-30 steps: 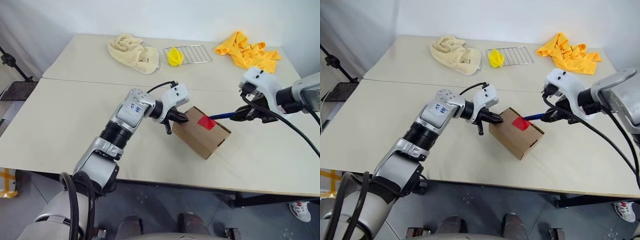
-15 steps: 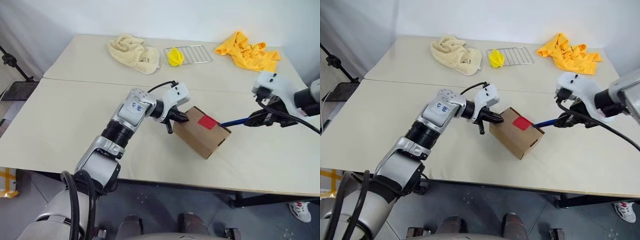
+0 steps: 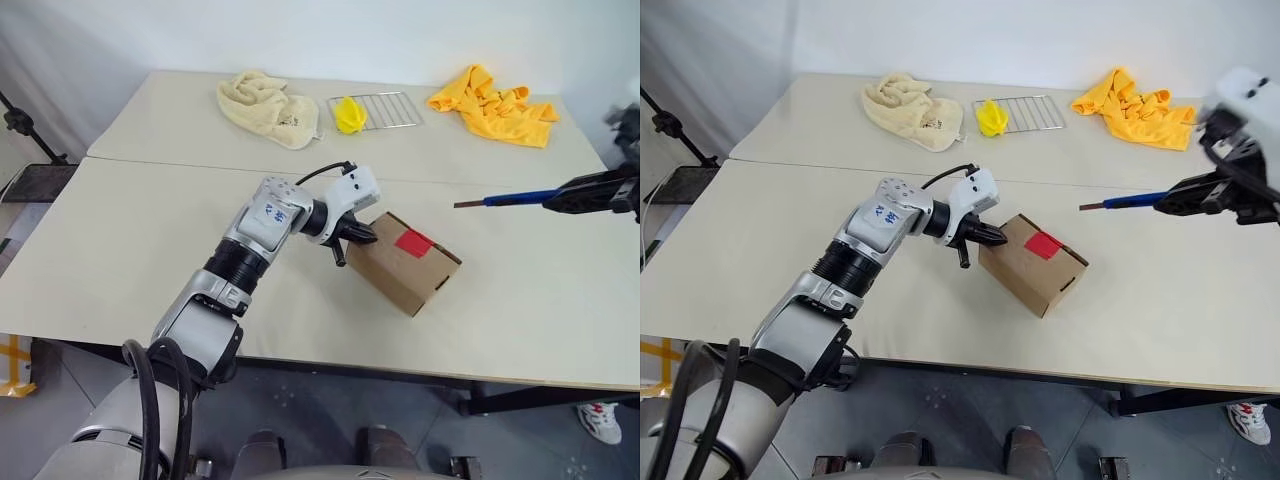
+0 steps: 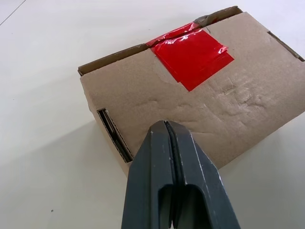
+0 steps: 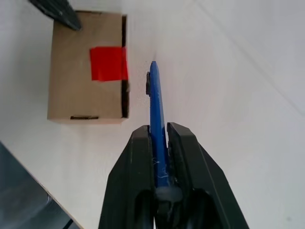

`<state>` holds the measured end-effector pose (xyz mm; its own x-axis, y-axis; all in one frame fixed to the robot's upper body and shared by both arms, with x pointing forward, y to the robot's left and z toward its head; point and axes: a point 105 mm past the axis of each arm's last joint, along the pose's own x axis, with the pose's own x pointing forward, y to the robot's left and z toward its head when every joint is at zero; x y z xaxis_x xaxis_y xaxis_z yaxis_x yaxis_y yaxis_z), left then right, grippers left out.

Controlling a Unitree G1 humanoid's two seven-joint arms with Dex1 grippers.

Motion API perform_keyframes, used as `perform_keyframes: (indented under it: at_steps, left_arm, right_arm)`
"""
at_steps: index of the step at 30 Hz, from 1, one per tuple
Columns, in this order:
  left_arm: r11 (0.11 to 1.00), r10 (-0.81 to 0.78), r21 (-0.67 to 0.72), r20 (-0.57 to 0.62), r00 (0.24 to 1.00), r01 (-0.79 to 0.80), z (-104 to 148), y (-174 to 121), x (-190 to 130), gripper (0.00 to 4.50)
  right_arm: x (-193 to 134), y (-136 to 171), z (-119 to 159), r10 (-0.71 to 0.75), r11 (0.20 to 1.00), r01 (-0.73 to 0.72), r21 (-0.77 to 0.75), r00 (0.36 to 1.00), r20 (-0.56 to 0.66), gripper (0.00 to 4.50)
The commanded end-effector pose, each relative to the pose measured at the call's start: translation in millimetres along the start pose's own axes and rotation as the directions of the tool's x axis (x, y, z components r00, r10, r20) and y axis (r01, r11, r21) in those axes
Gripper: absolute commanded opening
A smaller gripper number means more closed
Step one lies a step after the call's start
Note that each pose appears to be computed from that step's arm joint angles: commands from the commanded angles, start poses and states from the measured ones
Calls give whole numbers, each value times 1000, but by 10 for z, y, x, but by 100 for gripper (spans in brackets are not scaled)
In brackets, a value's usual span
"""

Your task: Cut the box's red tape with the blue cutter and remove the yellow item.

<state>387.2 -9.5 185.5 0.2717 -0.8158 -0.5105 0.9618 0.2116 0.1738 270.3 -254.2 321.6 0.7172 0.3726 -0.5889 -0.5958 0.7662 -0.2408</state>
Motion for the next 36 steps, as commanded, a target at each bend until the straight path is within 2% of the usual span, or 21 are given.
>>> perform_keyframes:
  at_steps: [1, 4, 8, 12, 14, 17, 21, 22, 24, 28, 33, 36]
  left_arm:
    - [999, 3, -49, -139, 990, -10, -371, 0, 88, 0]
    - [999, 1, -43, -142, 990, -7, -374, -1, 91, 0]
    - [999, -3, -34, -137, 991, -2, -364, -7, 98, 0]
    - [1000, -7, -30, -134, 991, 3, -352, -18, 108, 0]
    - [1000, -7, -26, -135, 991, 4, -349, -19, 108, 0]
    - [1000, -7, -24, -132, 991, 4, -338, -20, 107, 0]
    - [1000, -6, -20, -132, 991, 3, -338, -27, 105, 0]
    - [1000, -4, -19, -132, 991, 2, -339, -26, 99, 0]
    - [1000, 1, -19, -131, 991, -3, -339, -18, 83, 0]
    - [1000, 6, -20, -124, 992, -9, -336, -7, 52, 0]
    - [1000, 2, -8, -89, 996, -3, -271, 0, 3, 0]
    - [1000, -12, -24, -31, 999, 12, -122, 28, -71, 0]
  right_arm:
    - [-271, -155, -2, -159, 985, 150, 84, 980, 118, 16]
    - [-188, -259, -292, -272, 954, 248, 170, 952, 139, 16]
    - [13, -343, -826, -402, 897, 363, 254, 907, 122, 16]
    - [358, -200, -1300, -439, 871, 370, 323, 881, 176, 16]
    - [464, -174, -1402, -469, 858, 383, 341, 855, 222, 16]
    - [664, -139, -1622, -492, 836, 384, 392, 841, 223, 16]
    - [856, -39, -1809, -469, 845, 375, 382, 862, 193, 16]
    - [881, 4, -1824, -453, 853, 360, 377, 871, 192, 87]
    - [879, 49, -1813, -438, 864, 348, 364, 876, 202, 131]
    - [756, 26, -1718, -452, 868, 365, 337, 861, 232, 268]
    - [483, -20, -1400, -429, 900, 379, 217, 860, 278, 433]
    - [345, -67, -1029, -359, 933, 341, 111, 882, 304, 446]
